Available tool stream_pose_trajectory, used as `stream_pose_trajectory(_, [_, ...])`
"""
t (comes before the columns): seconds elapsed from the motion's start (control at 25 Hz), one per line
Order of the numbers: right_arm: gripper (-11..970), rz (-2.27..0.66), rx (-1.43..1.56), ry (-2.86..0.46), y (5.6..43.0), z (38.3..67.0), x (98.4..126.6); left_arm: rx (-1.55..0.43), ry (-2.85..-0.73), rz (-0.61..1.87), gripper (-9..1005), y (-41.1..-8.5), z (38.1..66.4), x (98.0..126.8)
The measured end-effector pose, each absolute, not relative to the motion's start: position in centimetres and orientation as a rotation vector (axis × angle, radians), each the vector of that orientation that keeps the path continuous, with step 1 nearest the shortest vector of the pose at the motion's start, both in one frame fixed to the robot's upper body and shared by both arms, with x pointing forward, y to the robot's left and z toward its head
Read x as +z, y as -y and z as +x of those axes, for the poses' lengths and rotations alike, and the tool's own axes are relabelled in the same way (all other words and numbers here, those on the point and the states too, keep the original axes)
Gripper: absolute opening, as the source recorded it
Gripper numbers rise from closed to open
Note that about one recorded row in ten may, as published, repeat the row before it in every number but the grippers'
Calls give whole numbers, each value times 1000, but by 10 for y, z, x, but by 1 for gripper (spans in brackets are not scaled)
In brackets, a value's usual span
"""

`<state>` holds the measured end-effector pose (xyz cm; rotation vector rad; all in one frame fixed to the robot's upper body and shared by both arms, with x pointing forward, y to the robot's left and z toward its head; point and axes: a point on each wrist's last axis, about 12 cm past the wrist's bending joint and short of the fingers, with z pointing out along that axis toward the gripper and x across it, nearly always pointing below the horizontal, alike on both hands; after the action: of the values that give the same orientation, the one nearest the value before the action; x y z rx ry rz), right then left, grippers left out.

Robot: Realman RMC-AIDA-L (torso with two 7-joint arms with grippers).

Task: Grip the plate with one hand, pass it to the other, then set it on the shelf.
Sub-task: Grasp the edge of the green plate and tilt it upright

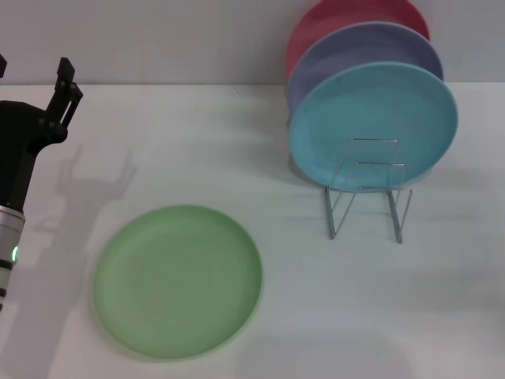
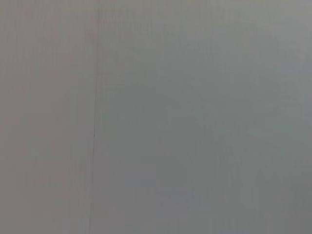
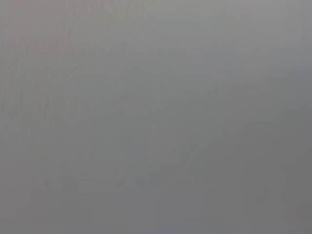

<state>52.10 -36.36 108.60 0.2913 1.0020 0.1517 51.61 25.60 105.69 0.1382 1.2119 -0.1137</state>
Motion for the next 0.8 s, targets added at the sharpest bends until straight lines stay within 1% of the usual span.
stream_pose_trajectory(0.52, [656, 295, 153, -1000, 364, 519, 1085, -111, -1219, 137, 863, -255, 519, 1057])
stream_pose_trajectory(0.68, [657, 296, 151, -1004, 364, 519, 1084, -90, -1274, 78, 863, -258, 536, 1060])
stream_pose_trajectory(0.72, [657, 297, 150, -1005, 364, 518, 1084, -83, -1306, 57, 862, -258, 543, 1061])
stream_pose_trajectory(0.76, [657, 298, 146, -1007, 365, 517, 1083, -66, -1358, 34, 862, -257, 556, 1066])
stream_pose_trajectory(0.8, [657, 298, 146, -1007, 365, 517, 1083, -66, -1358, 34, 862, -257, 556, 1066])
